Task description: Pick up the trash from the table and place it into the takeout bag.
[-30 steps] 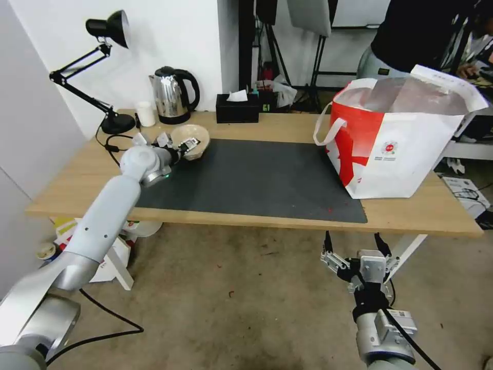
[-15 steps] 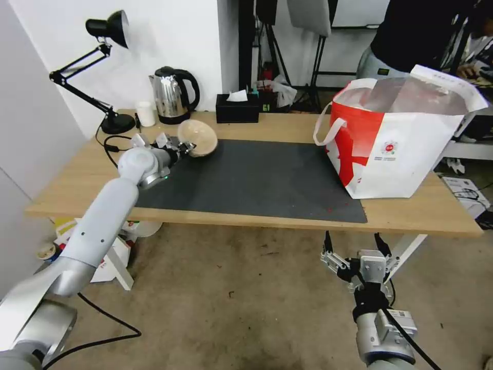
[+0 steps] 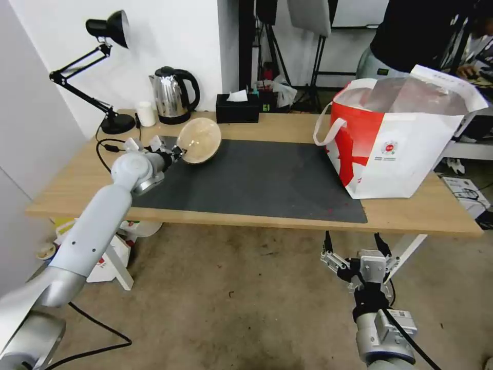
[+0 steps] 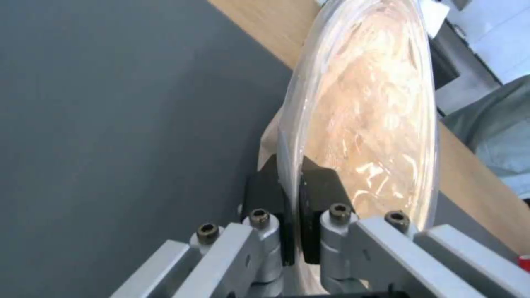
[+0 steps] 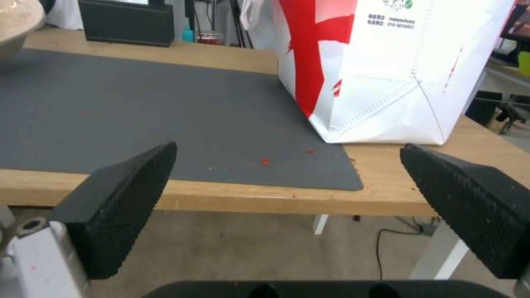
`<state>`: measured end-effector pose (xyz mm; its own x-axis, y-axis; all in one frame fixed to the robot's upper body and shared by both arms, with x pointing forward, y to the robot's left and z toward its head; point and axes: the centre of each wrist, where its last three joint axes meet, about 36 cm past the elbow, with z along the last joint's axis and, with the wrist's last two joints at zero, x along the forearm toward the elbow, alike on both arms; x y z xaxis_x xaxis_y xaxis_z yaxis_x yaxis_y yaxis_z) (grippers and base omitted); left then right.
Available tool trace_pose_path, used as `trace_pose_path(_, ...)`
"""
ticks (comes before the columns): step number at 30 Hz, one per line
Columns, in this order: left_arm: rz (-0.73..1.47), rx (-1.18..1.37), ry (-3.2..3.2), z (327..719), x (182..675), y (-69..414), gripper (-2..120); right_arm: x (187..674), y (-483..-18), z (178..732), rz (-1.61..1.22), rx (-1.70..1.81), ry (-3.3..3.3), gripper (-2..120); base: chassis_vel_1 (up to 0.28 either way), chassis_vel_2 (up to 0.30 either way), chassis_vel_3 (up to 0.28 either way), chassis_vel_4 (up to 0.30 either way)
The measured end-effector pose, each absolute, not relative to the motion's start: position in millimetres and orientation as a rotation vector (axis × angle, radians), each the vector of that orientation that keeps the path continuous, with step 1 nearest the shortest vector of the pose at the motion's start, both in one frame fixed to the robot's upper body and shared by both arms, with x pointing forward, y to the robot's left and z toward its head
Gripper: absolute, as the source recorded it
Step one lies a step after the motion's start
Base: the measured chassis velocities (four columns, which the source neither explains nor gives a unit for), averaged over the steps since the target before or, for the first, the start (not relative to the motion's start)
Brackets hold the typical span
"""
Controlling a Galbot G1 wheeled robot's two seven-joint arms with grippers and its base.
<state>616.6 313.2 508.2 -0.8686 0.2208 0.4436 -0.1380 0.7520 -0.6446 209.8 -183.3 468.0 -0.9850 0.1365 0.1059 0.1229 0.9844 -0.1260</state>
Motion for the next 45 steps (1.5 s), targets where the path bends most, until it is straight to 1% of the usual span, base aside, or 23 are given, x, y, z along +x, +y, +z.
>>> trace_pose_path(6,0.946,-0.086,-2.494,522.5,605.6,316.1,1,209.8,-183.3,468.0,0.181,-0.198,-3.015,100,0.000,0.000,0.000,0.000)
trace_pose_path(9,0.954,-0.120,-2.520,541.7,597.6,319.3,1,209.8,-183.3,468.0,0.181,-0.198,-3.015,100,0.000,0.000,0.000,0.000)
trace_pose_path(10,0.954,-0.120,-2.520,541.7,597.6,319.3,1,209.8,-183.3,468.0,0.181,-0.198,-3.015,100,0.000,0.000,0.000,0.000)
trace_pose_path(14,0.973,-0.170,-2.568,576.8,594.9,319.0,1,209.8,-183.3,468.0,0.181,-0.198,-3.015,100,0.000,0.000,0.000,0.000)
trace_pose_path(15,0.973,-0.170,-2.568,576.8,594.9,319.0,1,209.8,-183.3,468.0,0.181,-0.198,-3.015,100,0.000,0.000,0.000,0.000)
trace_pose_path(18,0.969,-0.270,-2.638,611.0,599.7,314.9,1,209.8,-183.3,468.0,0.181,-0.198,-3.015,100,0.000,0.000,0.000,0.000)
trace_pose_path(21,0.969,-0.278,-2.644,613.1,600.1,314.8,1,209.8,-183.3,468.0,0.181,-0.198,-3.015,100,0.000,0.000,0.000,0.000)
trace_pose_path(22,0.960,-0.400,-2.713,638.7,608.8,310.4,1,209.8,-183.3,468.0,0.181,-0.198,-3.015,100,0.000,0.000,0.000,0.000)
trace_pose_path(23,0.962,-0.440,-2.731,648.0,612.9,308.6,1,209.8,-183.3,468.0,0.181,-0.198,-3.015,100,0.000,0.000,0.000,0.000)
trace_pose_path(25,0.961,-0.467,-2.746,654.3,617.0,306.3,1,209.8,-183.3,468.0,0.181,-0.198,-3.015,100,0.000,0.000,0.000,0.000)
trace_pose_path(29,0.961,-0.657,-2.809,692.2,641.0,289.4,1,209.8,-183.3,468.0,0.181,-0.198,-3.015,100,0.000,0.000,0.000,0.000)
trace_pose_path(30,0.961,-0.657,-2.809,692.2,641.0,289.4,1,209.8,-183.3,468.0,0.181,-0.198,-3.015,100,0.000,0.000,0.000,0.000)
trace_pose_path(33,0.958,-0.797,-2.818,715.7,663.8,263.2,1,209.7,-183.3,468.0,0.181,-0.198,-3.015,100,0.000,0.000,0.000,0.000)
trace_pose_path(34,0.958,-0.797,-2.818,715.7,663.8,263.2,1,209.7,-183.3,468.0,0.181,-0.198,-3.015,100,0.000,0.000,0.000,0.000)
trace_pose_path(36,0.949,-0.872,-2.807,727.3,682.9,229.5,1,209.7,-183.3,468.0,0.181,-0.197,-3.015,100,0.000,0.000,0.000,0.000)
trace_pose_path(37,0.949,-0.872,-2.807,727.3,682.9,229.5,1,209.7,-183.3,468.0,0.181,-0.197,-3.015,100,0.000,0.000,0.000,0.000)
trace_pose_path(39,0.947,-0.922,-2.781,730.8,698.2,194.7,1,209.8,-183.3,468.0,0.181,-0.198,-3.015,100,0.000,0.000,0.000,0.000)
trace_pose_path(41,0.933,-0.957,-2.762,732.3,710.3,169.7,1,209.8,-183.3,468.0,0.181,-0.198,-3.015,100,0.000,0.000,0.000,0.000)
trace_pose_path(42,0.933,-0.957,-2.762,732.3,710.3,169.7,1,209.8,-183.3,468.0,0.181,-0.198,-3.015,100,0.000,0.000,0.000,0.000)
trace_pose_path(45,0.912,-1.007,-2.740,733.1,729.6,133.9,1,209.7,-183.3,468.0,0.181,-0.198,-3.015,100,0.000,0.000,0.000,0.000)
